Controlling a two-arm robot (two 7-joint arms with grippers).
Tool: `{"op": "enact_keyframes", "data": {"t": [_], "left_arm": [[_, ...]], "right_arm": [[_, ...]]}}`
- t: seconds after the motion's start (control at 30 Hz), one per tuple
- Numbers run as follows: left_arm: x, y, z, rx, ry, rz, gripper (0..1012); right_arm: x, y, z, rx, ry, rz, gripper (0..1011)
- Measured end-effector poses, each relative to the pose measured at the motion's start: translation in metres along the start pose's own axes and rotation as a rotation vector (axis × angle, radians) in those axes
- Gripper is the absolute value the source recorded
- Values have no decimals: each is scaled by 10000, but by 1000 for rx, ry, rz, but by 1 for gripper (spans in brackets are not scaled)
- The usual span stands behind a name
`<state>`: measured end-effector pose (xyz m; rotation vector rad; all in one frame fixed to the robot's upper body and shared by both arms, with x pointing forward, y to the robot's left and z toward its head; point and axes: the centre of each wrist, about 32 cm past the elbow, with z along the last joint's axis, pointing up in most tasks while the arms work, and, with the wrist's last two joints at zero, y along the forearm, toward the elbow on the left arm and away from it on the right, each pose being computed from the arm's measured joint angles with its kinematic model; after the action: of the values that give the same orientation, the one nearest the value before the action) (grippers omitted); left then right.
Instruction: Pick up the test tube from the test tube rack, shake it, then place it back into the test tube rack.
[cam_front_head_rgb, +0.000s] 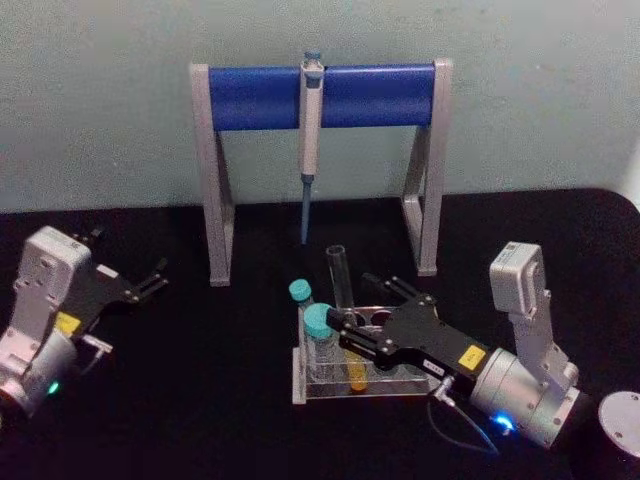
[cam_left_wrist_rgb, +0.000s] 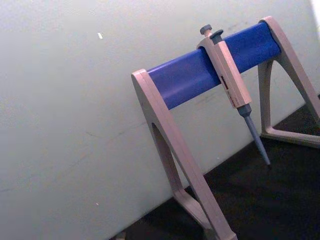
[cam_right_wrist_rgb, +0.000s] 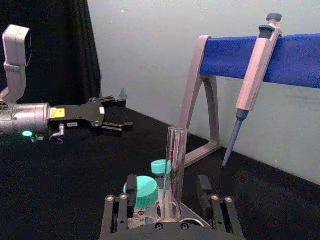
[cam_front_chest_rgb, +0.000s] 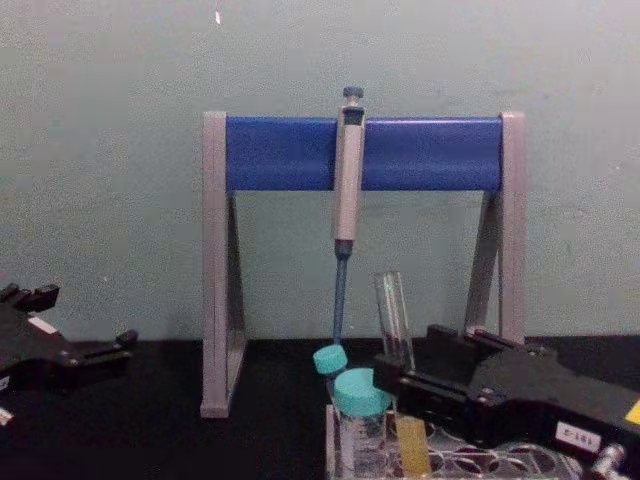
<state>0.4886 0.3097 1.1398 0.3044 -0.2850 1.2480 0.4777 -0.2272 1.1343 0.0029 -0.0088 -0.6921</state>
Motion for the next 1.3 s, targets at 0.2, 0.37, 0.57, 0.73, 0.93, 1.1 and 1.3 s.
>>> {"op": "enact_keyframes", "data": {"t": [0.2,0.37,0.57,0.73,0.93,1.1,1.3], "left_arm": [[0,0,0,0,0,0,1001],[0,0,0,0,0,0,1001],[0,0,0,0,0,0,1001],[0,0,0,0,0,0,1001],[0,0,0,0,0,0,1001],[0,0,0,0,0,0,1001],[0,0,0,0,0,0,1001]], "right_arm": [[0,0,0,1,0,0,940],[0,0,0,1,0,0,1000],[8,4,13,6,-2,6,1000],[43,31,135,66,-26,25,1000],[87,16,359,211,-83,-61,1000],[89,-46,394,234,-126,-239,1000],[62,-114,310,117,-149,-481,1000]]}}
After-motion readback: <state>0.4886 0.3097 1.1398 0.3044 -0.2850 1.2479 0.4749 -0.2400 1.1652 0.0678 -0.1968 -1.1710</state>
